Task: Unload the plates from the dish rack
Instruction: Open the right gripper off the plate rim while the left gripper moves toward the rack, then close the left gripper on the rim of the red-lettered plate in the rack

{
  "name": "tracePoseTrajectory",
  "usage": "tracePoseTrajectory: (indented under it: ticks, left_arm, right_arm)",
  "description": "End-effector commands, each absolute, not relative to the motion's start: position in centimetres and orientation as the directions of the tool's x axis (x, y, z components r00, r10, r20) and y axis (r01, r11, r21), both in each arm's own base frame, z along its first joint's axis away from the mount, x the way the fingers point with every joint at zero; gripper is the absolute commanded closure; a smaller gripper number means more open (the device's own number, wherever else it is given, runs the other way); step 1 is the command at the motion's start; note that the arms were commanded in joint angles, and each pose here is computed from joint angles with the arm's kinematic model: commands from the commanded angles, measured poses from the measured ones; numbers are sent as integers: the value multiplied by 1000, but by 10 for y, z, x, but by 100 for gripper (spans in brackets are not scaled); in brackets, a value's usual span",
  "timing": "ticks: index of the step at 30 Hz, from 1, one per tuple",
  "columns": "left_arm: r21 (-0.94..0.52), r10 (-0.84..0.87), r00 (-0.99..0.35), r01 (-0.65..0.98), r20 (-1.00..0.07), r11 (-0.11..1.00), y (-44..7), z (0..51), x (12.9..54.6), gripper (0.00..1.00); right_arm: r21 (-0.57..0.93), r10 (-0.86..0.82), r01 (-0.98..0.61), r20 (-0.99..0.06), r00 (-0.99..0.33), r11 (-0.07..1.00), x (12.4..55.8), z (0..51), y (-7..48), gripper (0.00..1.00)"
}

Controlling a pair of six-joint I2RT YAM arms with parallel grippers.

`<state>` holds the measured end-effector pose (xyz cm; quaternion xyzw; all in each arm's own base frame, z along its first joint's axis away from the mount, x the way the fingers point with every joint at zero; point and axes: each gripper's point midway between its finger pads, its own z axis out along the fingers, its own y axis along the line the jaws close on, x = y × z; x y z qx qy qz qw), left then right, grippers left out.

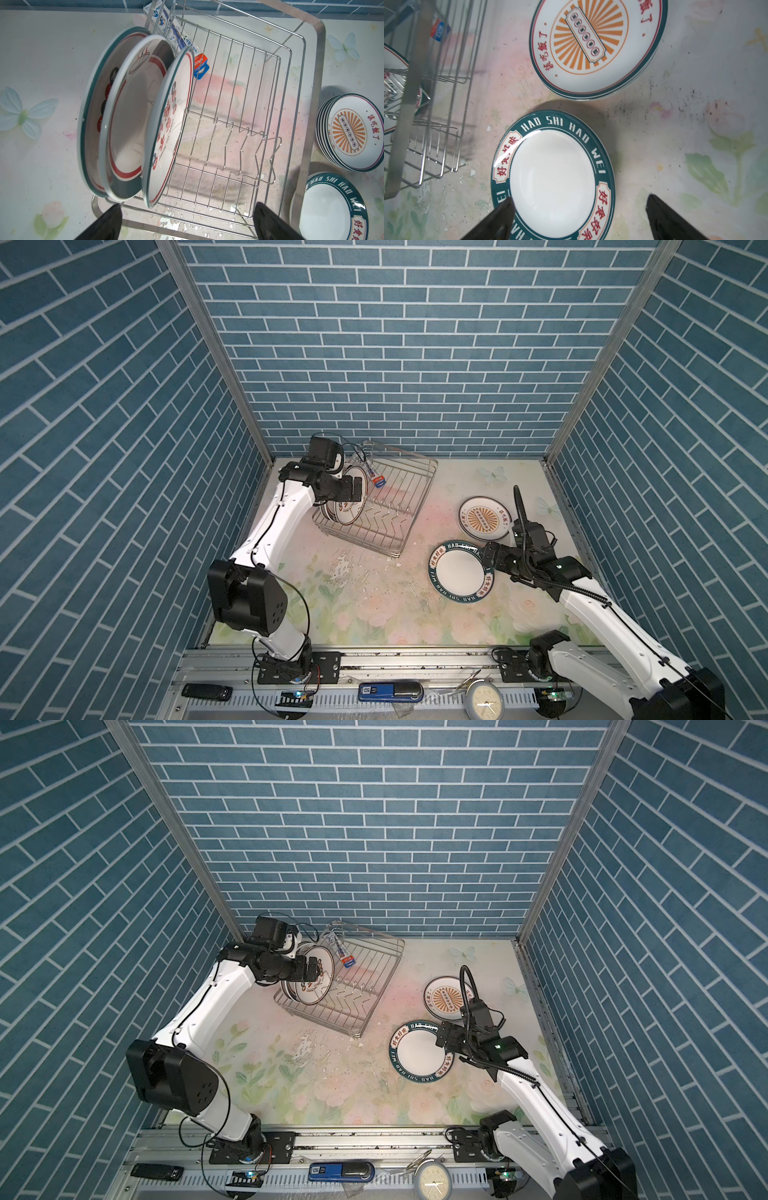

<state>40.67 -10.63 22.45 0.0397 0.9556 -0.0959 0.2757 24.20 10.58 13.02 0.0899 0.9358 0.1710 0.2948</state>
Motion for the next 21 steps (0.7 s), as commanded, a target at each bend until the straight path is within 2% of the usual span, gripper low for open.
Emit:
tracePoseTrajectory:
  ticks: [1, 6, 13, 21]
  left_arm:
    - [-143, 55, -874, 141, -483, 980, -109, 208, 411, 1]
    - [-111, 54, -875, 122, -482, 986, -104, 206, 415, 1]
    - [-77, 69, -902, 113, -427, 991, -101, 185, 421, 1]
    - [-35, 75, -916, 96, -395, 995, -94, 172, 426, 8]
  right_arm:
    - [433, 301, 31, -570, -764, 901, 242, 141, 110, 1]
    - [464, 326, 8, -609, -723, 886, 237, 151, 107, 1]
    - [489, 318, -22, -600, -734, 872, 233, 147, 114, 1]
    - [492, 317, -23, -596, -737, 870, 231, 140, 114, 1]
